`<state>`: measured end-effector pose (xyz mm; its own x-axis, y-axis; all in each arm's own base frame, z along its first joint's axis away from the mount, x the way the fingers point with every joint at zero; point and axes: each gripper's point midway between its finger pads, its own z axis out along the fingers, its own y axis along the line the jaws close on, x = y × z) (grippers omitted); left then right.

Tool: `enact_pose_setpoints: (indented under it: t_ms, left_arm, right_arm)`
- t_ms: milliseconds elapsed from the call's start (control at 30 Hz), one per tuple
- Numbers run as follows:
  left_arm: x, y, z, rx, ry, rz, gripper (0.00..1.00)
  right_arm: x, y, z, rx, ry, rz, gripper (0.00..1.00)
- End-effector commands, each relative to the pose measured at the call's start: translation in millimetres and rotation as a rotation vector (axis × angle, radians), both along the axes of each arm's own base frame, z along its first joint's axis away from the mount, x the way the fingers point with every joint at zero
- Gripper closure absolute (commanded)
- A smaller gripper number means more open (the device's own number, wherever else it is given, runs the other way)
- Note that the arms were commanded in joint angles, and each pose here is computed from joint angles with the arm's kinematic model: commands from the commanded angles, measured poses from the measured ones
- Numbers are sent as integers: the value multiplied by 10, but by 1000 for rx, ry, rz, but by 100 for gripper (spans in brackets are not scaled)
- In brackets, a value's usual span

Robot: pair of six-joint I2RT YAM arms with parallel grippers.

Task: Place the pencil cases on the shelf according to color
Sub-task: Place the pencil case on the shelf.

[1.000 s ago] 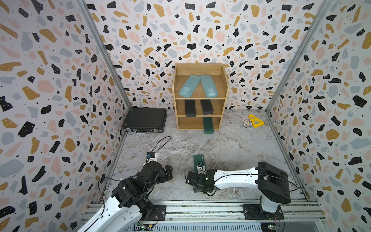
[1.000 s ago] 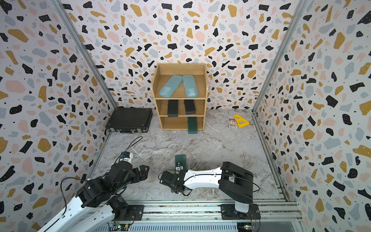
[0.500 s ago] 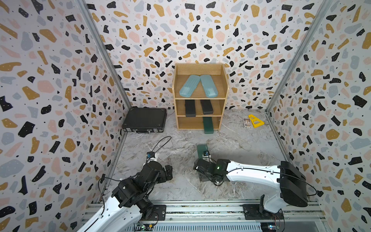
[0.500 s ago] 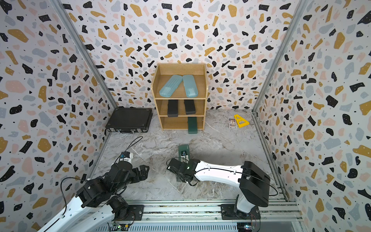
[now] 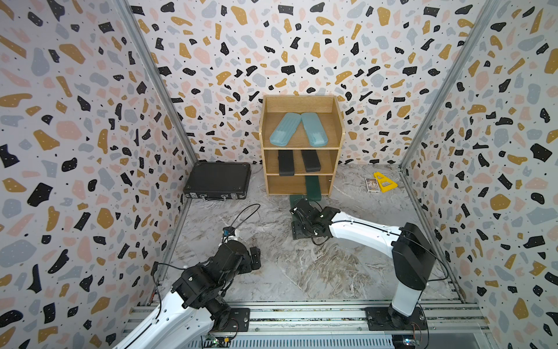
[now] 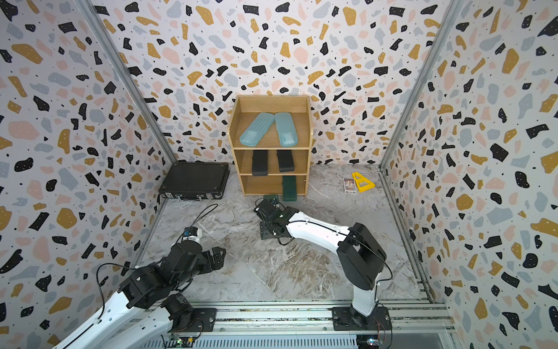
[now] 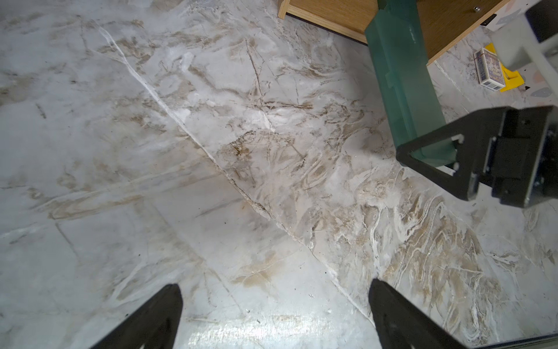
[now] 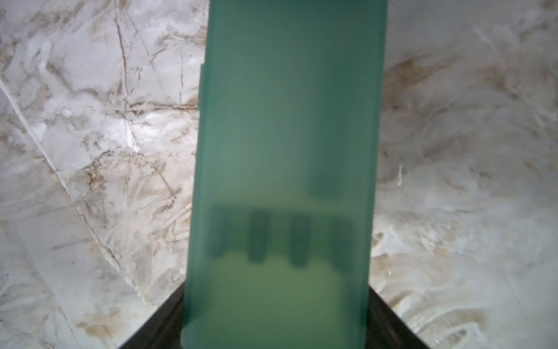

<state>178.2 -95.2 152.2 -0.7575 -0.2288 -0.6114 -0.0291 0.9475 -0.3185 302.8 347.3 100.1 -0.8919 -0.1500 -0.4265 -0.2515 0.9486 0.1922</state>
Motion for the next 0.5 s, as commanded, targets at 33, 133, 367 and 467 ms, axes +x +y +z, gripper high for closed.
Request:
enact_pose_setpoints:
  t_ms: [33,133,367,467]
  left_arm:
    - [134,-45,228,-29,-83,17,0]
    - [176,-58,268,-28,-93,24,0]
    - [277,-5,364,23,-109,53,0]
    - [304,52,397,26,-118,73,0]
  right_arm:
    - [293,243,170,89,-22,31,79]
    - [476,316,137,109,-29,8,79]
    - [854,424,82,150,-31,-48,79]
    - [977,407,41,152,-31,-76,79]
